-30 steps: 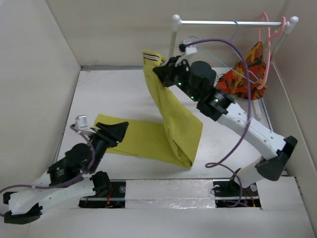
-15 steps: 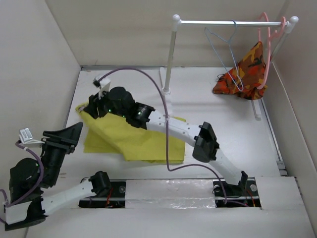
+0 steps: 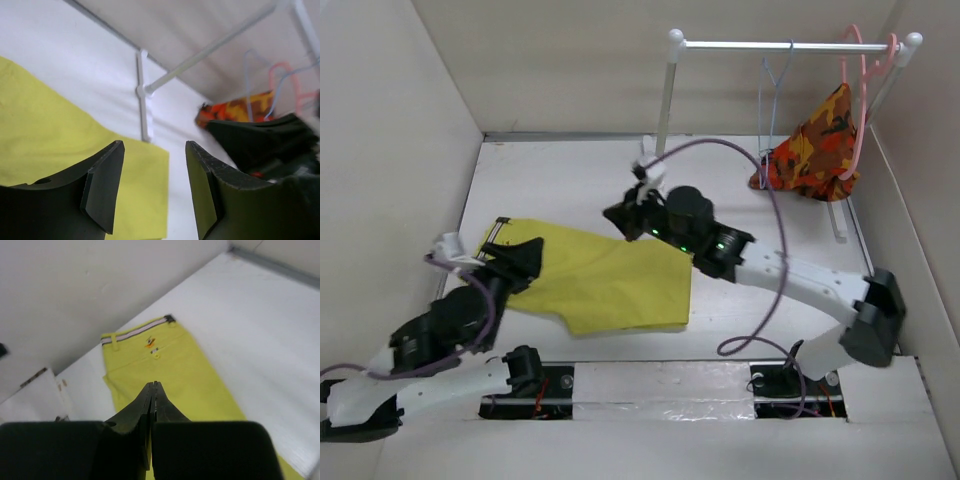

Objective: Place the trousers on the hanger
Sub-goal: Fold the trousers at the center of the board.

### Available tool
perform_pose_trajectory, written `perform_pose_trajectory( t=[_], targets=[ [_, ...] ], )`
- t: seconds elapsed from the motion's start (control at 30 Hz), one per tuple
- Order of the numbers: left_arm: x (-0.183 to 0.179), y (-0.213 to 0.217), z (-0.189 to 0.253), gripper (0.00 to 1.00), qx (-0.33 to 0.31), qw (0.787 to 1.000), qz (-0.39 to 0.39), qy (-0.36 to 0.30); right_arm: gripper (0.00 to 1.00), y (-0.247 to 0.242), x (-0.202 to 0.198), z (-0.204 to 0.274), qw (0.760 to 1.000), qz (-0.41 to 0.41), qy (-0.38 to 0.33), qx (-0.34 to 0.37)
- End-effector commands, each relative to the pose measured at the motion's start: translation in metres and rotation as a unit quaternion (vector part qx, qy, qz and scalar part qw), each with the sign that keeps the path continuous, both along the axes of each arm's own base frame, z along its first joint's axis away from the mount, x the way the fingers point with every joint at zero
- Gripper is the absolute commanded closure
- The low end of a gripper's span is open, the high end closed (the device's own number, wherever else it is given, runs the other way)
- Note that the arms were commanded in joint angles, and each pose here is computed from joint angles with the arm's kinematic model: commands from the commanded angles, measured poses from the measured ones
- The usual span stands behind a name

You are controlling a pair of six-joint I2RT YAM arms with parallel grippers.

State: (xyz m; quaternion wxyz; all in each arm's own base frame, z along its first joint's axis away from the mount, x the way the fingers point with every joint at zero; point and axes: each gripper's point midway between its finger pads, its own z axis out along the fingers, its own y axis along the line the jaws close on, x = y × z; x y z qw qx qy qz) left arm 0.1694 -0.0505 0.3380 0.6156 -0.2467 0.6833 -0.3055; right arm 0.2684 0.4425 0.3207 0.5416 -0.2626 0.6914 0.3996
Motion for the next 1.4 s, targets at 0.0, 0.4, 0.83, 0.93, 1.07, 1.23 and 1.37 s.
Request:
perform_pose_trajectory(
  t=[0.0,0.4,0.83,0.93,1.07,1.23,1.37],
  targets=[
    [0.017,-0.068,-0.036,0.50,0.052,0.998,-0.028,0.025,1.00,-0.054,-0.011,-0.053,0.998,-0.059,0.015,-0.034],
    [0.114,-0.167,-0.159,0.48,0.139,0.974,-0.115,0.134,0.35,-0.190,-0.070,-0.196,0.972,-0.163,0.132,-0.107],
    [0.157,-0.090,-0.255,0.50,0.116,0.965,-0.063,0.226,0.39,-0.172,-0.090,-0.261,0.963,-0.117,0.227,-0.083],
    [0.166,-0.076,-0.271,0.50,0.111,0.964,-0.043,0.239,0.64,-0.173,-0.096,-0.279,0.957,-0.120,0.254,-0.075],
    [0.180,-0.054,-0.284,0.52,0.101,0.964,-0.011,0.245,1.00,-0.189,-0.102,-0.291,0.949,-0.141,0.271,-0.078],
    [0.186,-0.031,-0.275,0.52,0.084,0.967,0.039,0.238,1.00,-0.234,-0.110,-0.304,0.932,-0.199,0.282,-0.108],
    [0.180,-0.011,-0.262,0.52,0.061,0.971,0.084,0.214,1.00,-0.269,-0.105,-0.295,0.928,-0.242,0.268,-0.087]
  ],
)
